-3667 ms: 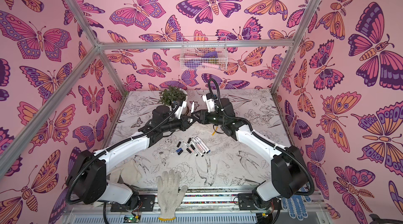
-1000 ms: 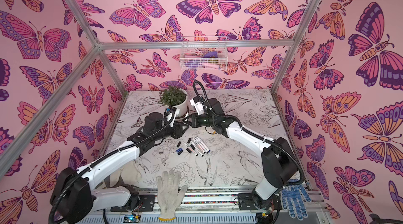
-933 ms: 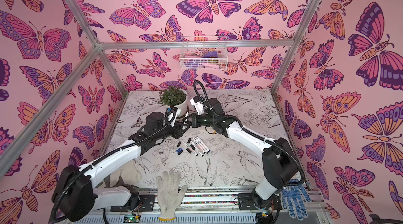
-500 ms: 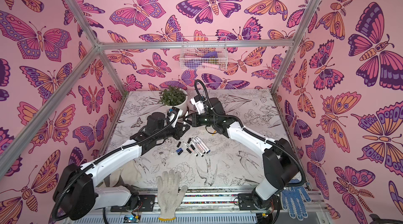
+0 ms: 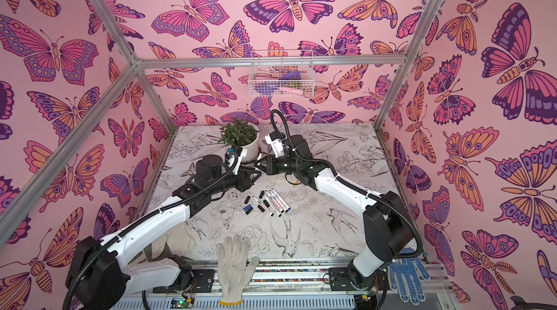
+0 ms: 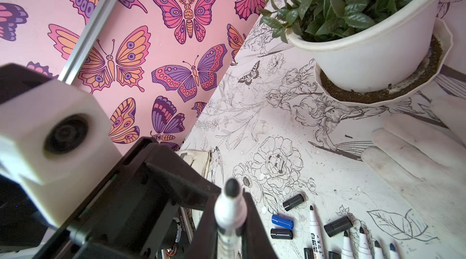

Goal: Insert pens into pen caps
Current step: Pass a pen.

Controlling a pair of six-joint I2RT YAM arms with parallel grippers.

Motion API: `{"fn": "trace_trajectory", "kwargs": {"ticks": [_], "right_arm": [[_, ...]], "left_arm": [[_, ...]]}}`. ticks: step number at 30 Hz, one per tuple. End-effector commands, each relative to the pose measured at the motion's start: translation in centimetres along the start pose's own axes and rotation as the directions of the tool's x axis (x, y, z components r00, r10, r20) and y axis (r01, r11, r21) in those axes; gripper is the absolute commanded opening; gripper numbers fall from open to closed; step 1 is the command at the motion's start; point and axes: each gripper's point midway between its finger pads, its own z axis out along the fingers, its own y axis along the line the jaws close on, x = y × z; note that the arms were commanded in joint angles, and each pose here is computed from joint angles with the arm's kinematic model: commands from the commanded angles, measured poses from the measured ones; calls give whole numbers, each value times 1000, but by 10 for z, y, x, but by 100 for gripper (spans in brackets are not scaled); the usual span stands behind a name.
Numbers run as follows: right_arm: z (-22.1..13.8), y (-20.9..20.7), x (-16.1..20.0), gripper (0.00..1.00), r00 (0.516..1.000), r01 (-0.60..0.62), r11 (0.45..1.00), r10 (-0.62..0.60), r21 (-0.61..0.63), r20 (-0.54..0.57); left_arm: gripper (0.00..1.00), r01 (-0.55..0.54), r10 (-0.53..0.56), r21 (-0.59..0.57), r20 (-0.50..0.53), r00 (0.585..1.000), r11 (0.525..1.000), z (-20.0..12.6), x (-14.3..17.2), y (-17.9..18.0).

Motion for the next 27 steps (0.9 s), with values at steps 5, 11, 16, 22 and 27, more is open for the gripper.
{"fn": "trace_trajectory", "kwargs": {"ticks": [5, 11, 16, 22, 27], "right_arm": [[-15, 20, -16, 0, 998, 43, 998, -40, -39, 55], [-15, 18, -14, 0, 998, 38, 999, -36, -34, 51], [-14, 14, -12, 0, 999, 32, 999, -31, -24, 45], [-15, 11, -13, 0, 999, 24, 1000, -23, -16, 49], [-15, 11, -13, 0, 999, 21, 1000, -20, -20, 50]], "left_arm": [[43, 15, -15, -2, -41, 999, 1000, 14, 8, 8], [37, 7, -7, -2, -35, 999, 1000, 17, 3, 8], [38, -10, 10, 6, -18, 1000, 1000, 15, -5, 5], [41, -20, 20, 7, 1, 1000, 1000, 10, -11, 2], [37, -14, 14, 2, -6, 1000, 1000, 12, -8, 4]]}}
